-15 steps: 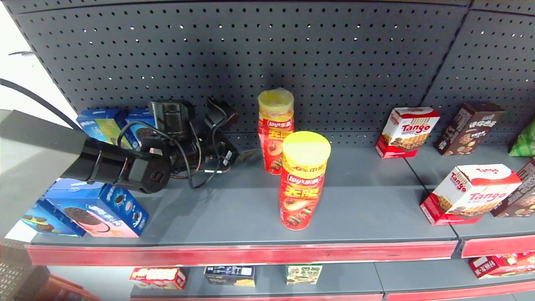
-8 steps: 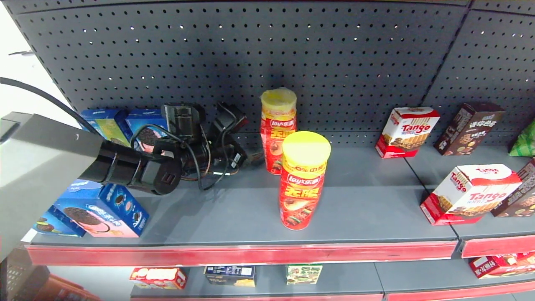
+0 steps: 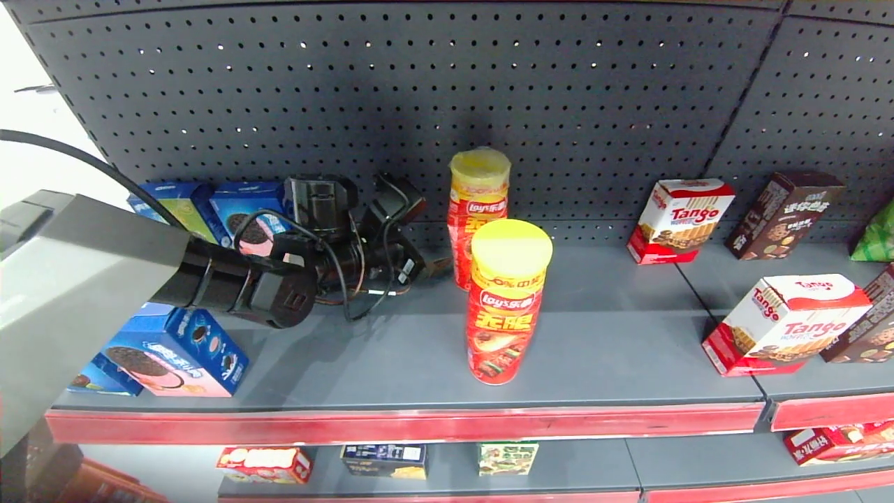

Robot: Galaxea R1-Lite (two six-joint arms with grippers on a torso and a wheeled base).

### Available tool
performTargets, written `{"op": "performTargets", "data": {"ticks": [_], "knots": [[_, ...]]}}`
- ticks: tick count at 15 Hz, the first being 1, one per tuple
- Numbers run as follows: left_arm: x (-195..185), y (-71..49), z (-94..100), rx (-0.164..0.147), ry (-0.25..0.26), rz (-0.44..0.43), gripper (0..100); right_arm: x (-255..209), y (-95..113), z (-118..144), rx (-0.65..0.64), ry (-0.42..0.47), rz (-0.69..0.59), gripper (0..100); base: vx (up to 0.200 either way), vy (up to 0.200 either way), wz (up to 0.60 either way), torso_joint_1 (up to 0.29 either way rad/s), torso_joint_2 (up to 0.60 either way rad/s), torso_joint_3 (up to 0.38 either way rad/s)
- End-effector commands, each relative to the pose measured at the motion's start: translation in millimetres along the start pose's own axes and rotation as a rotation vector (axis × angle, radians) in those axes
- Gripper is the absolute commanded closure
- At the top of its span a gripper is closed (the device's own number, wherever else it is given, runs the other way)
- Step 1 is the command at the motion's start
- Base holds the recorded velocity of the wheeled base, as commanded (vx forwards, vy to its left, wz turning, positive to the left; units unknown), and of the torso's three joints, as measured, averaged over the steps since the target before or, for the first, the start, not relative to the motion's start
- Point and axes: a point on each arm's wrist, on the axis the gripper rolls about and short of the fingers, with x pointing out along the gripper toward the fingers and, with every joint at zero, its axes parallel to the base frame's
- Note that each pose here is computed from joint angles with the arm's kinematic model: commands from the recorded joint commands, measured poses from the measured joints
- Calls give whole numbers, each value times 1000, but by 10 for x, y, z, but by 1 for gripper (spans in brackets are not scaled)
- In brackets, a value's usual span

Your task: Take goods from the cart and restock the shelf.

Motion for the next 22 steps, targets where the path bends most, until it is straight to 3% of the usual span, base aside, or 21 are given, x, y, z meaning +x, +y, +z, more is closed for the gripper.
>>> {"op": "performTargets", "data": {"ticks": [1, 3, 5, 7, 8, 10, 12, 14, 15, 16, 17, 18, 19, 20, 22], "knots": [[-6, 18, 21, 2, -12, 13, 0, 1, 0, -1, 0, 3, 0, 0, 0, 0, 0, 0, 0, 0], [-72, 117, 86, 2, -37, 56, 0, 1, 0, -1, 0, 3, 0, 0, 0, 0, 0, 0, 0, 0], [-332, 281, 299, 11, -60, 139, 0, 0, 0, -1, 0, 1, 0, 0, 0, 0, 0, 0, 0, 0], [-593, 277, 488, -19, -71, 196, 0, 0, 0, -1, 0, 1, 0, 0, 0, 0, 0, 0, 0, 0], [-825, 187, 593, -77, -65, 243, 0, 0, 0, -1, 0, 1, 0, 0, 0, 0, 0, 0, 0, 0], [-1056, 60, 680, -115, -66, 279, 0, 1, 0, -1, 0, 3, 0, 0, 0, 0, 0, 0, 0, 0], [-1260, -74, 619, -116, -10, 306, 0, 0, 0, 0, 0, 0, 0, 0, 0, 0, 0, 0, 0, 0], [-1381, -287, 638, -126, 27, 327, 0, 7, -2, -1, -3, 11, 19, 0, 0, 0, 0, 0, 0, 0], [-1392, -321, 632, -126, 34, 328, 0, 9, -4, 0, -4, 14, 28, 0, 0, 0, 0, 0, 0, 0], [-1407, -369, 602, -128, 9, 348, 0, 8, -8, 3, -7, 14, 57, 0, 0, 0, 0, 0, 0, 0], [-1401, -347, 639, -124, -48, 374, 0, 2, -10, 7, -9, 4, 65, 0, 0, 0, 0, 0, 0, 0], [-1350, -330, 653, -122, -62, 379, 0, -16, -12, 77, -4, -25, 64, 0, 0, 0, 0, 0, 0, 0], [-1337, -329, 650, -122, -62, 379, 0, -88, -22, 675, 30, -122, 77, 0, 0, 0, 0, 0, 0, 0], [-1344, -316, 655, -124, -68, 385, 0, 64, -17, 1157, 100, -64, 112, 0, 0, 0, 0, 0, 0, 0], [-1334, -302, 647, -124, -67, 391, 0, 229, 5, 1487, 95, -22, 165, 0, 0, 0, 0, 0, 0, 0]]}}
